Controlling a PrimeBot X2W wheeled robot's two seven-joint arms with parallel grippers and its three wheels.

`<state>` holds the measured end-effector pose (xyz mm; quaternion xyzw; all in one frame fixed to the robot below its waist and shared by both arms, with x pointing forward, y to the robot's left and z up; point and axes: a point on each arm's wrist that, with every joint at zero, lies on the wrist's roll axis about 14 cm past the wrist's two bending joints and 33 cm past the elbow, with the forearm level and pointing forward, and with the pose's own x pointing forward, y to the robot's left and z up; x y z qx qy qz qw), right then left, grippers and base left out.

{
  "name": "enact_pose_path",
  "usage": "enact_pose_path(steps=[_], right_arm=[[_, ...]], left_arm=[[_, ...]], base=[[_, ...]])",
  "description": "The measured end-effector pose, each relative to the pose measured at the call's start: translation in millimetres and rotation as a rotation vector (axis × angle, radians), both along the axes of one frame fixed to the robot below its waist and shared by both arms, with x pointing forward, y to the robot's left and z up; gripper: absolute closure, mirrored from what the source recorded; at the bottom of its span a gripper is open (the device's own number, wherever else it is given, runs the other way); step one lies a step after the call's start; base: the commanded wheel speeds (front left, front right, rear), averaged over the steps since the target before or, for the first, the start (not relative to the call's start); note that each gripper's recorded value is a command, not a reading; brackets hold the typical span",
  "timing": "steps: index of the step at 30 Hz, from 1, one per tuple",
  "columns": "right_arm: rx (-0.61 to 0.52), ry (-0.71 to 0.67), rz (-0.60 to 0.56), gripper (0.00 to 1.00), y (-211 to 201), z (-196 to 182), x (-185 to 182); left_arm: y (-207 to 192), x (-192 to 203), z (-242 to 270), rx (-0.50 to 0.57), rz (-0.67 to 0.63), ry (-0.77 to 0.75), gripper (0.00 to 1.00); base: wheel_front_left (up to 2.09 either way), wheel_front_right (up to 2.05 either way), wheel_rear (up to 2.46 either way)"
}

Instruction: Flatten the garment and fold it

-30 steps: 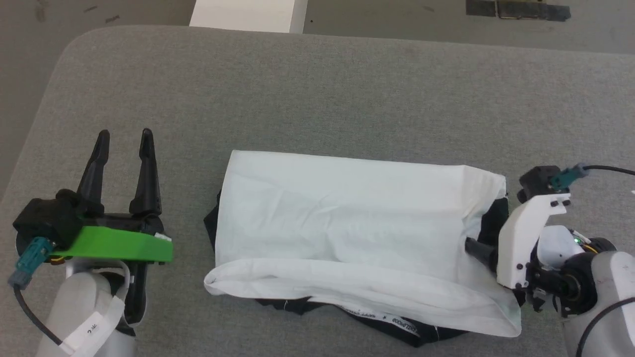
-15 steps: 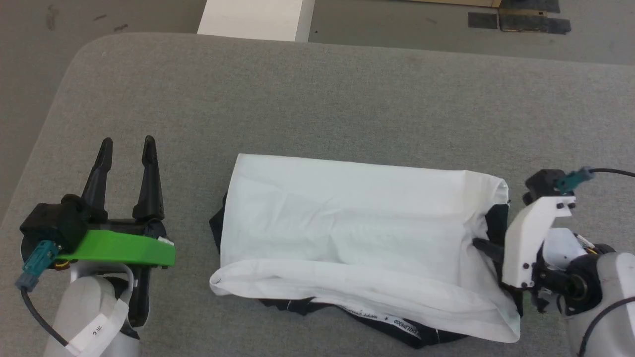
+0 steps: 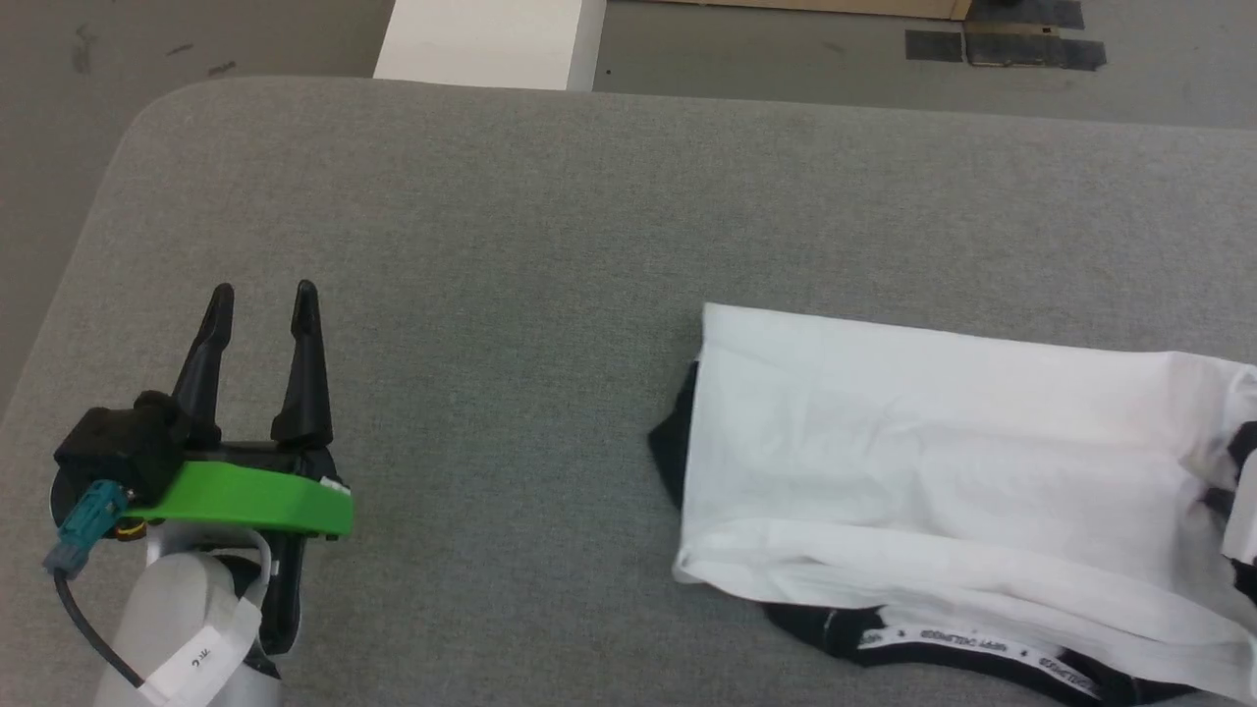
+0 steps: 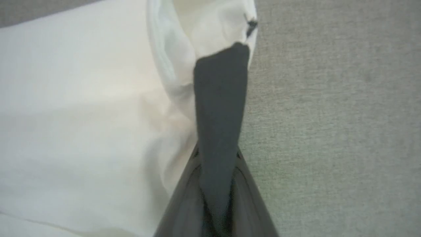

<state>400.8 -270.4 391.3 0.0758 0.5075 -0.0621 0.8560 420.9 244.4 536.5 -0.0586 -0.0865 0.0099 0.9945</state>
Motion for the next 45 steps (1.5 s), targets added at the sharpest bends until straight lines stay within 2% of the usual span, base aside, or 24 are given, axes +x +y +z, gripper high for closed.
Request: enact_pose_path(steps=[4,11,14,19,24,31,45], right_arm=[[-0.042,-0.021,0.004,1.0,-2,9,3],[-0.073,-0.077,0.2,1.0,39,49,11],[-0.031,-0.113,0.299,1.0,66,71,10],[0.018,-0.131,0.433,1.0,106,85,1],[0.109,-0.119,0.537,1.0,154,79,-9],[0.226,-0.11,0.587,1.0,206,59,-7],[0.348,-0.104,0.63,1.0,263,22,18]], left_arm=[[-1,0,-1,-0.003,-0.004,0.003,0.0],[-5,-9,3,-0.02,-0.013,-0.004,0.0],[-7,-13,6,-0.027,-0.015,-0.012,0.0],[-11,-21,8,-0.034,-0.022,-0.015,0.0],[-10,-30,7,-0.041,-0.014,-0.014,0.0],[-2,-38,3,-0.049,0.011,-0.001,0.0],[4,-36,-20,-0.079,0.032,0.066,0.0]], base=[[0.0,0.0,0.0],[0.0,0.0,0.0],[0.0,0.0,0.0],[0.0,0.0,0.0],[0.0,0.0,0.0],[0.0,0.0,0.0],[0.0,0.0,0.0]])
